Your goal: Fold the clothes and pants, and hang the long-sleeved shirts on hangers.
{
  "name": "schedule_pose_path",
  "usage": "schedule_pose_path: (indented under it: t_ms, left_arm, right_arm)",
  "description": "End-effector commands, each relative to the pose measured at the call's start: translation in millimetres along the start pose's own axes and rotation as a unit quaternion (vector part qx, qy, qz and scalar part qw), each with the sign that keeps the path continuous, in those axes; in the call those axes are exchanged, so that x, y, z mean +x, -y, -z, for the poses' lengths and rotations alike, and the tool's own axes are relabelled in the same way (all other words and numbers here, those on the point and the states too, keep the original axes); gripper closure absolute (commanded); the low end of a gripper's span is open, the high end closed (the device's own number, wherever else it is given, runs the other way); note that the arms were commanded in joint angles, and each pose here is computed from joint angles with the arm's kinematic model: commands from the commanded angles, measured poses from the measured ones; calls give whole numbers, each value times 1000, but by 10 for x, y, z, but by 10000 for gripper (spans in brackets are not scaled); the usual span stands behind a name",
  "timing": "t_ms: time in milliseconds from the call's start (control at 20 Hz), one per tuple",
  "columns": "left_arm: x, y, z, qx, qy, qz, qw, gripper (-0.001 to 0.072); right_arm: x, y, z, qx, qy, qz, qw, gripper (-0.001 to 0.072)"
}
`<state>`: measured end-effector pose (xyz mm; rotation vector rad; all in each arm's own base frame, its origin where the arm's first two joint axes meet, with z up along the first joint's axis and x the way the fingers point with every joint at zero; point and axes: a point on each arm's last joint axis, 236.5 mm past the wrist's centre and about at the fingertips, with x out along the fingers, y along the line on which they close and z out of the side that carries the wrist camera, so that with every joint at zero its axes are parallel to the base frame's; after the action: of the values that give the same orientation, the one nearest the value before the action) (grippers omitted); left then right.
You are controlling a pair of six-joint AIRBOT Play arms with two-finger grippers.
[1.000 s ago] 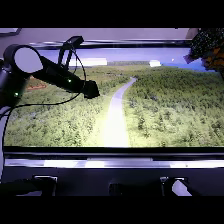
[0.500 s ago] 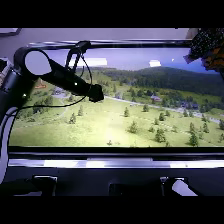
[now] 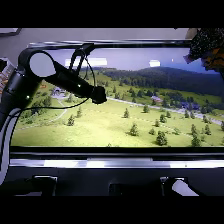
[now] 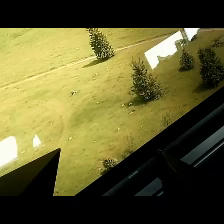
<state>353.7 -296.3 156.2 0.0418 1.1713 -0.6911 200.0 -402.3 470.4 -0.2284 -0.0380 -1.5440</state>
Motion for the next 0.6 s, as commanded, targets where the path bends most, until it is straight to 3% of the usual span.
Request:
schedule_pose_path:
  t_ms: [0, 150, 550]
  left_arm:
    - [-1, 2, 0, -5, 0, 0, 1000, 26]
    - [-10, 4, -1, -4, 1, 0, 1000, 26]
    - [-18, -125, -15, -20, 4, -23, 1000, 26]
  right_arm:
    - [-33, 91, -24, 4, -2, 9, 1000, 473]
    - [-91, 232, 0, 18, -19, 23, 999, 277]
    - [-485, 790, -469, 80, 17, 30, 996, 215]
